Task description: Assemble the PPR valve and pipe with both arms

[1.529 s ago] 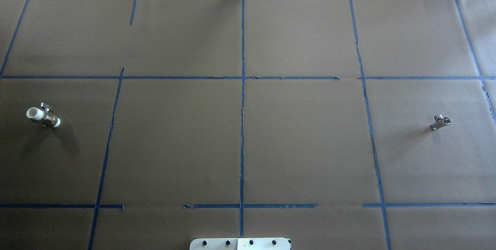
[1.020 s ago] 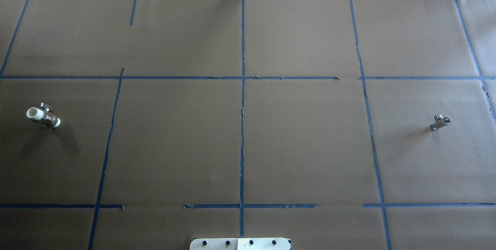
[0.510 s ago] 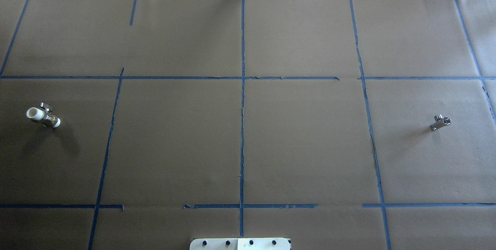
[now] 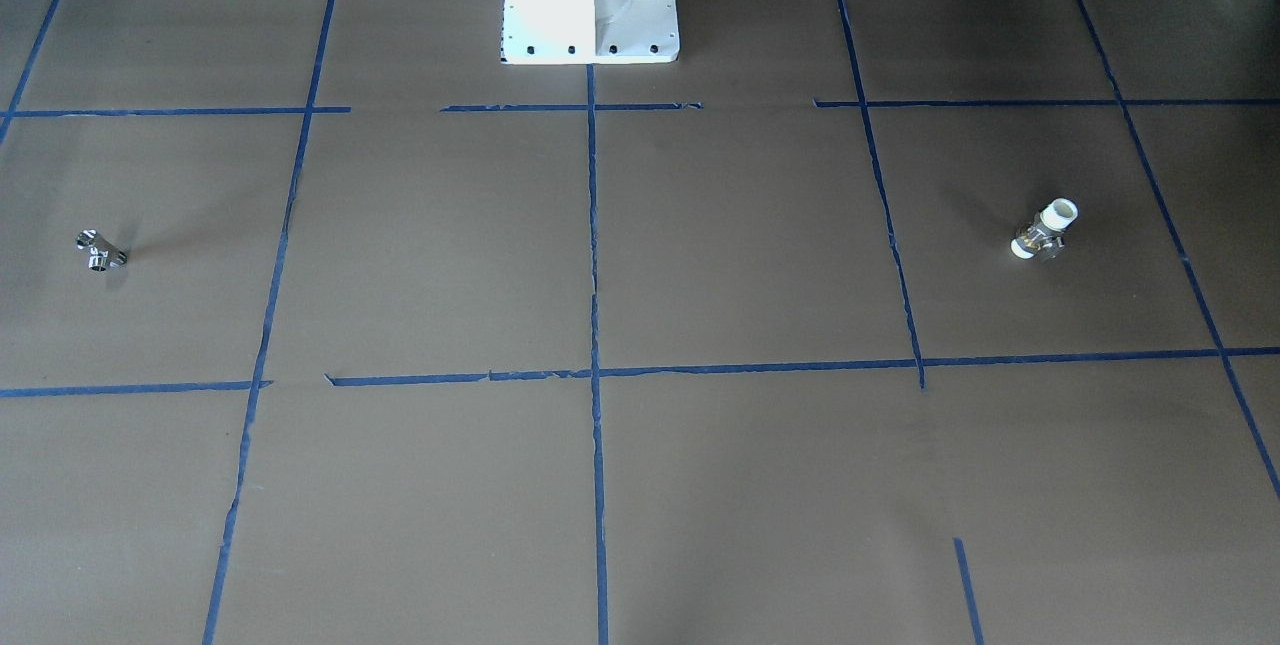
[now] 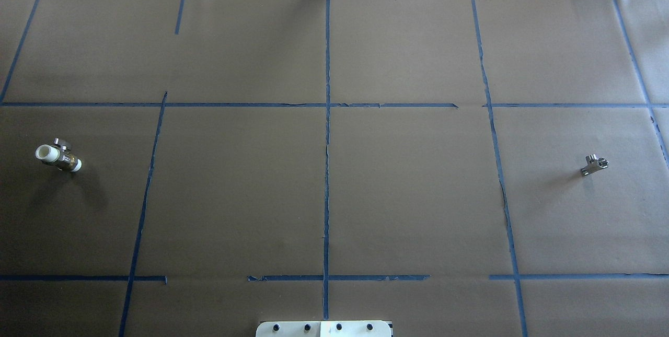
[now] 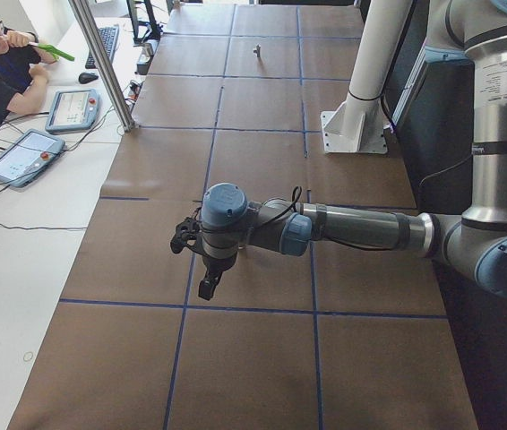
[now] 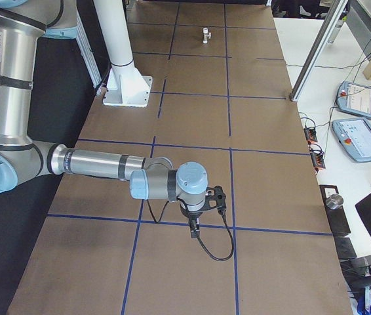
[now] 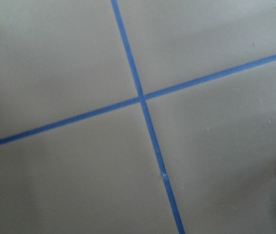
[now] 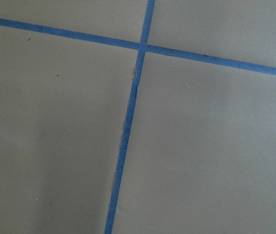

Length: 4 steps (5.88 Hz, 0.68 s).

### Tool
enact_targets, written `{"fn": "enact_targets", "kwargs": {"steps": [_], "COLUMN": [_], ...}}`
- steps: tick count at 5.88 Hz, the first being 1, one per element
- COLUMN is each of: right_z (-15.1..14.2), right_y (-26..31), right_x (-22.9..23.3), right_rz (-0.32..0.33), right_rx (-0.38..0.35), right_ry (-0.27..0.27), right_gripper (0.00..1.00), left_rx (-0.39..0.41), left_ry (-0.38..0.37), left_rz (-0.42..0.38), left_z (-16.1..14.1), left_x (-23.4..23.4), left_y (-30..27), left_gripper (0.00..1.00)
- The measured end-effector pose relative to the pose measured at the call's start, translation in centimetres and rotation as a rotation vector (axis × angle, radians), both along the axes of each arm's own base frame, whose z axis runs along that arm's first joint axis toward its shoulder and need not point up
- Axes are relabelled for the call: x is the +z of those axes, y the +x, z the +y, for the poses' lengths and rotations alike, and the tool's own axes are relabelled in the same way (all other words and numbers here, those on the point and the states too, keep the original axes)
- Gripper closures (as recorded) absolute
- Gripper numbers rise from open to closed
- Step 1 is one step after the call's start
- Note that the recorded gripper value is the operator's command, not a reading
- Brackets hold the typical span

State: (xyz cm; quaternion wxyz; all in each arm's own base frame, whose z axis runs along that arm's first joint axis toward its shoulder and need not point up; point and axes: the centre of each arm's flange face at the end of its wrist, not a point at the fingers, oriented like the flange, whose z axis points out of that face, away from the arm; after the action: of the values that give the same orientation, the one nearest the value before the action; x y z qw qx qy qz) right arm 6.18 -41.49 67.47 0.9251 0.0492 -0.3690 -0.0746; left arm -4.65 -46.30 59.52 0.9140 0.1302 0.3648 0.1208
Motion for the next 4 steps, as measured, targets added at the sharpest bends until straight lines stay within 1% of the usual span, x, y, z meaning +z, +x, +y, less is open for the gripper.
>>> {"fn": "enact_targets", "kwargs": {"steps": [1, 2, 3, 4], "right_z": [0.0, 0.0, 0.0, 0.0], "right_y": [0.0, 0.0, 0.0, -0.1], "right_x": [0.0, 0.0, 0.0, -0.1], "right_rz": [0.0, 0.0, 0.0, 0.0], "right_rx": [0.0, 0.0, -0.001, -0.002], "right_ry": [0.001, 0.001, 0.001, 0.001], "right_gripper": [0.0, 0.0, 0.0, 0.0], "left_rx": [-0.006, -0.027, -0.048, -0.087], "left_ry": [-0.048, -0.122, -0.166, -0.183], "left_rz": [0.037, 0.068, 0.082, 0.079], "left_z": [-0.4, -0.3, 0.1, 0.6], "left_x": [-1.6, -3.9, -5.4, -6.0], "left_y": [3.5, 7.9, 11.9, 15.8], "left_gripper": [0.0, 0.0, 0.0, 0.0]}}
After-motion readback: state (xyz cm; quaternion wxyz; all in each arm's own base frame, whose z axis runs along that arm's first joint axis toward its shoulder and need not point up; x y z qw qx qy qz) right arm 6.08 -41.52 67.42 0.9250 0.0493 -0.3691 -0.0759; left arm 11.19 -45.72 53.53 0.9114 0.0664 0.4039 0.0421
